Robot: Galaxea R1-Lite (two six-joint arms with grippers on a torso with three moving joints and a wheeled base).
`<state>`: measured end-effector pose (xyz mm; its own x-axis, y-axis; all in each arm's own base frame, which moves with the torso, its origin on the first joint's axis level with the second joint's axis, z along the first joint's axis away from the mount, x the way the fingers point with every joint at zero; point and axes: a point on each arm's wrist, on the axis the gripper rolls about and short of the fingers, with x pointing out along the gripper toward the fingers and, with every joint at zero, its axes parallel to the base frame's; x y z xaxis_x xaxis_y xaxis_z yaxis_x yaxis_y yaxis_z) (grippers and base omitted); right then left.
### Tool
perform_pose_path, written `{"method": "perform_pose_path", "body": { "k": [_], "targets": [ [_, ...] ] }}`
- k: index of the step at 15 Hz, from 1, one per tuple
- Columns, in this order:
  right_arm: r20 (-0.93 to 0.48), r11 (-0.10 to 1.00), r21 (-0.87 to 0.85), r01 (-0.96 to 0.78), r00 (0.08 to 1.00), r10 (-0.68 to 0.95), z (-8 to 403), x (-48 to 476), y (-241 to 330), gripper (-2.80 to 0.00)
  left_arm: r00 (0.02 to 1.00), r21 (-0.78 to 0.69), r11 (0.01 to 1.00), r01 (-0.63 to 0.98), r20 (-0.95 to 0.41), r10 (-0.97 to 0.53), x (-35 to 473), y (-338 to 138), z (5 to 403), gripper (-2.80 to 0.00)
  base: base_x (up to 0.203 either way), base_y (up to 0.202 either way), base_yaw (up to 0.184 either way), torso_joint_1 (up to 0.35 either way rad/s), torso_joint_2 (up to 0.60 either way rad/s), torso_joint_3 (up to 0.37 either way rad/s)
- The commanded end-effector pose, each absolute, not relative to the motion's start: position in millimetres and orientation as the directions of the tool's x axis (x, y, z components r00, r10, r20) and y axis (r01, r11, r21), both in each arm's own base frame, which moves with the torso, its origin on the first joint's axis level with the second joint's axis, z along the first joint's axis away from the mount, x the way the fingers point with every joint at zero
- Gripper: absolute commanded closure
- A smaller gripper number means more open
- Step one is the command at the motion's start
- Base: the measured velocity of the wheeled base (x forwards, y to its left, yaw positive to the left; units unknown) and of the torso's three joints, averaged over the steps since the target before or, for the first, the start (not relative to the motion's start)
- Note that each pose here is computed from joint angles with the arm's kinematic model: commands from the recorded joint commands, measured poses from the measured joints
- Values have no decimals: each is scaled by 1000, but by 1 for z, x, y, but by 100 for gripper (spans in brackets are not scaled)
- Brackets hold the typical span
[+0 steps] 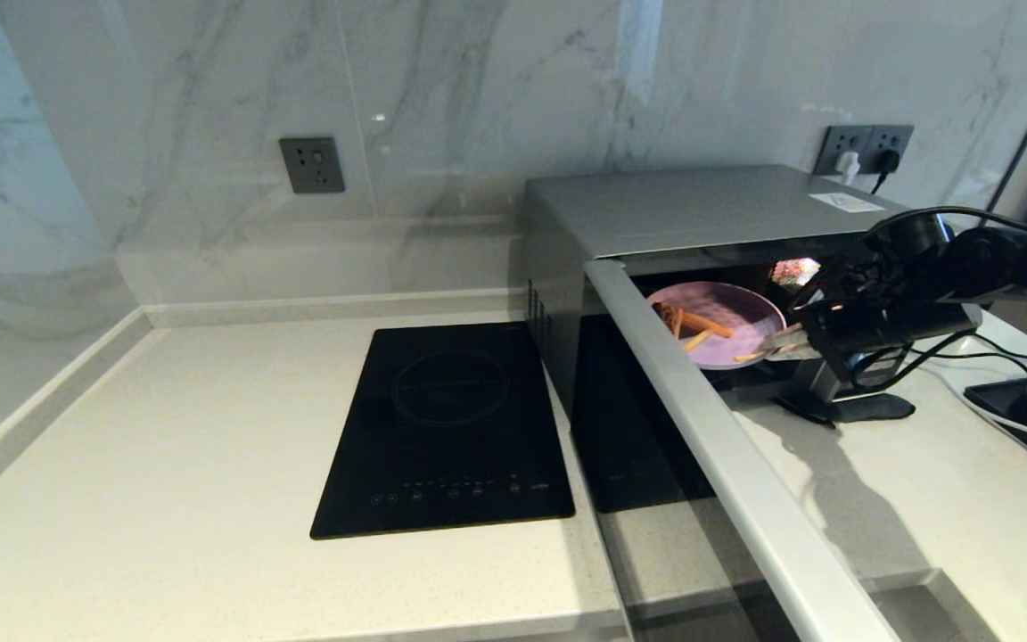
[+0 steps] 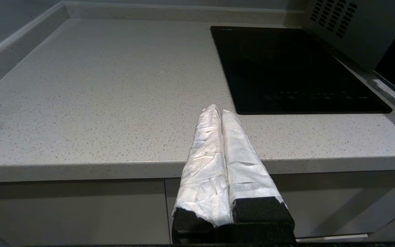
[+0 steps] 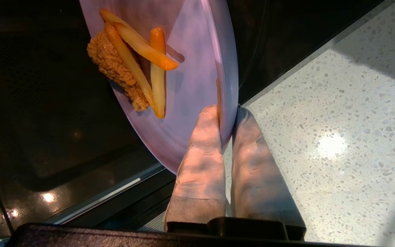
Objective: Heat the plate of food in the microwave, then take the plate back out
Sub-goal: Put the plate in the microwave oven
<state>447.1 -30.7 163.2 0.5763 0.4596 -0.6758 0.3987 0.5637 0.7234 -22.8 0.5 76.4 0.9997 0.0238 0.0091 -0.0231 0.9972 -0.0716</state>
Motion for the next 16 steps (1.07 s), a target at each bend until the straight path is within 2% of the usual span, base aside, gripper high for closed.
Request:
{"method": "perform_pose_path", "body": {
  "k": [1,10,13,16],
  "targets": [
    [-668,559,730,393,583,462,177,436,-30,0,1000,-72,997,-24,8,25,-23,0,76,0,0,0,0,0,0,0],
    [-639,532,750,393,636,433,222,387,-44,0,1000,-72,997,-24,8,25,-23,0,76,0,0,0,0,0,0,0],
    [-650,522,745,416,629,426,224,369,-47,0,1000,-72,997,-24,8,25,-23,0,76,0,0,0,0,0,0,0],
    [-649,423,758,497,634,419,229,358,-48,0,1000,-72,997,-24,8,25,-23,0,76,0,0,0,0,0,0,0]
  ]
}}
